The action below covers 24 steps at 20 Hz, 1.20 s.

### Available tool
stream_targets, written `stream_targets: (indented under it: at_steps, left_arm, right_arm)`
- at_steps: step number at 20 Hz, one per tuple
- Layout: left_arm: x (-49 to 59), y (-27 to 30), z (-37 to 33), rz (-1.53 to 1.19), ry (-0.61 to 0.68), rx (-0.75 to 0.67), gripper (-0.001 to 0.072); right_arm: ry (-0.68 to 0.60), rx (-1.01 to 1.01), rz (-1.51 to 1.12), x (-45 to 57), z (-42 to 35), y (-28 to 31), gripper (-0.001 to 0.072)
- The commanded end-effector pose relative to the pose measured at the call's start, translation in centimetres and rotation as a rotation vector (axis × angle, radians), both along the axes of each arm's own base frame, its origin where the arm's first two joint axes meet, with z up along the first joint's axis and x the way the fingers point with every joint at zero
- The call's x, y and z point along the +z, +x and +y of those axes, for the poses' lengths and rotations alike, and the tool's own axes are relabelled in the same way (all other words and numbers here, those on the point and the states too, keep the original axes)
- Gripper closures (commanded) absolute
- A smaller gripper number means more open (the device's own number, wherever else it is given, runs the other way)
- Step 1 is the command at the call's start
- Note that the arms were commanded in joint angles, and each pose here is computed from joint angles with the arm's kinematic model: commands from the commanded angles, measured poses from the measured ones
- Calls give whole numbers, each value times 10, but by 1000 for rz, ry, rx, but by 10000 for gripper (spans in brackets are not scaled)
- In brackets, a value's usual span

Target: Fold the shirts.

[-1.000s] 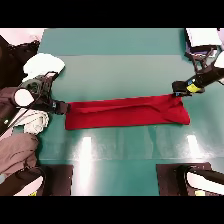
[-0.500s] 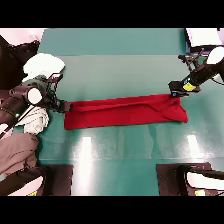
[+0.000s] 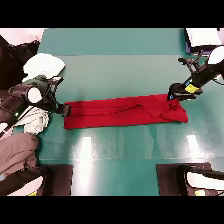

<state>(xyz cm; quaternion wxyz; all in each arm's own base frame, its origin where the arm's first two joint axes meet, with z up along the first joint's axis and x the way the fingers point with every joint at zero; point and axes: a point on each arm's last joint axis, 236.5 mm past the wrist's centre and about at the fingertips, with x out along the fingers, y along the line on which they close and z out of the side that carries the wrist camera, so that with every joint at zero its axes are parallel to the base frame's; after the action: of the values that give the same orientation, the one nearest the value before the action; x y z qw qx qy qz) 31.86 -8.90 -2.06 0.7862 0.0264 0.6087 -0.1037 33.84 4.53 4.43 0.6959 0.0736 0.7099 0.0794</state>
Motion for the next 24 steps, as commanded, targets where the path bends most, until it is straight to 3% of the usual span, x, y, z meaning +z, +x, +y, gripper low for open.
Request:
stream_targets:
  at_steps: [1,3,4,5,6,9,14,24]
  left_arm:
    - [6,-4,-7,23,-30,1,86]
    - [8,-6,-19,31,-86,5,116]
    - [10,-5,-26,31,-116,8,376]
    - [12,-4,-34,23,-149,-8,584]
    - [15,-3,-43,11,-186,-26,679]
    - [27,4,-70,-26,-294,-24,684]
    - [37,-9,-139,-94,-332,-171,684]
    - [69,7,-223,-99,-388,-284,684]
  right_arm:
    - [1,-1,-36,10,-18,-1,109]
    - [28,-53,-57,13,-39,0,109]
    - [87,-85,-78,11,-46,2,109]
    - [146,-116,-88,6,-53,1,109]
    - [197,-150,-91,-2,-63,-2,109]
    - [264,-274,-115,-30,-101,-13,109]
    - [362,-348,-122,-75,-137,-29,109]
    - [551,-295,-76,-119,-107,0,110]
